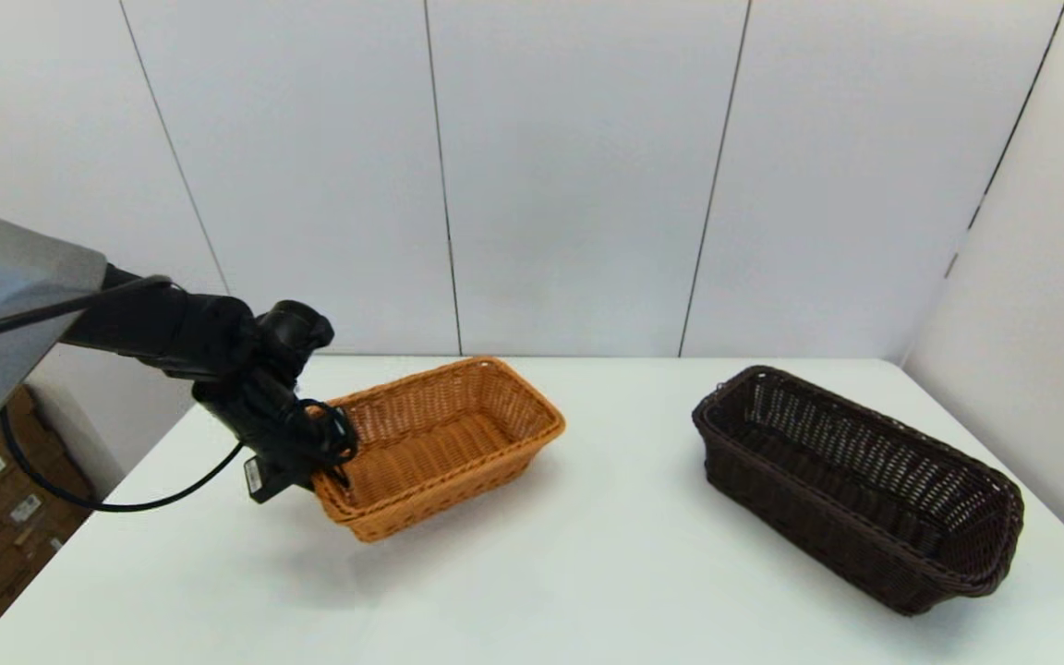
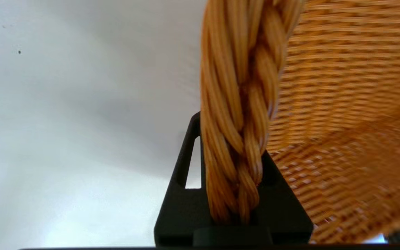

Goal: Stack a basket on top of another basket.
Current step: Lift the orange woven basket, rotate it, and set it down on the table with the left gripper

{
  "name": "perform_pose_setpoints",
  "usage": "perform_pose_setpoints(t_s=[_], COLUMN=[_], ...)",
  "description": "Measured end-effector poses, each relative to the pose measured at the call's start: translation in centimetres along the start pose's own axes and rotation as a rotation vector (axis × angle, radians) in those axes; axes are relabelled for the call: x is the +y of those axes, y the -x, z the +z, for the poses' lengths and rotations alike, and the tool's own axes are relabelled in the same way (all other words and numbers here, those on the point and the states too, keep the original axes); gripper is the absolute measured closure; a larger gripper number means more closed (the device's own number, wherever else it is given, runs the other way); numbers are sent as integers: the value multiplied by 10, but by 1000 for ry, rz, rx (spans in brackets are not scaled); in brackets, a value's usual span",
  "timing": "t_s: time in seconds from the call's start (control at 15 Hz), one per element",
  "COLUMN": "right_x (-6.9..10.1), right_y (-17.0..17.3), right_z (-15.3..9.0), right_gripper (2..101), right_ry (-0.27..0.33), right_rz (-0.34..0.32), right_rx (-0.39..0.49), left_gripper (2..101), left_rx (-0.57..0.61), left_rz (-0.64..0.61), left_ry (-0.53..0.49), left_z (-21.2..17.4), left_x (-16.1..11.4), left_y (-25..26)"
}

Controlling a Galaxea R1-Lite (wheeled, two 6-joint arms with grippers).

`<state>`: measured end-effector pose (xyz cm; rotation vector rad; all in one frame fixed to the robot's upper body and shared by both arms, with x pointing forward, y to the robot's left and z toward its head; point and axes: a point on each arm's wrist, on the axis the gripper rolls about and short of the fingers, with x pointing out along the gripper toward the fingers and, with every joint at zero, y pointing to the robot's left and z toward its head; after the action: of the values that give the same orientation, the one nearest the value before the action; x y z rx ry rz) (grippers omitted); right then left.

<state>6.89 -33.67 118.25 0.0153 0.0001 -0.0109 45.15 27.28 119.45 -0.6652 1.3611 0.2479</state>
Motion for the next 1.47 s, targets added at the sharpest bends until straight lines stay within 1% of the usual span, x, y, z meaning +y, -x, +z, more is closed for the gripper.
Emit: perform_pose_setpoints(t_s=[0.13,0.33,0.47,0.6,0.73,0.93,1.47], right_x=[0,0,0,0,0,0,0], right_y=[0,0,0,0,0,0,0], right_z=[0,0,0,0,0,0,0], right_gripper=[50,50,50,50,50,50,50], right_ry=[0,0,0,0,0,0,0], right_rz=[0,0,0,0,0,0,0], right_rx=[0,0,0,0,0,0,0], left_gripper=[879,879,879,879,879,880,880], left_rx=[13,58,81,127,166,196,230], left_rz=[-52,-162,-166,-178,-178,-165,-171], left_ry=[-64,-171,-259,-349,-410,-453,-553], left_z=[-5,-17,-27,-33,-36,-41,-61], left_x=[-4,-11,-14,-14,-13,-17,-50], left_y=[14,33,38,38,35,27,9])
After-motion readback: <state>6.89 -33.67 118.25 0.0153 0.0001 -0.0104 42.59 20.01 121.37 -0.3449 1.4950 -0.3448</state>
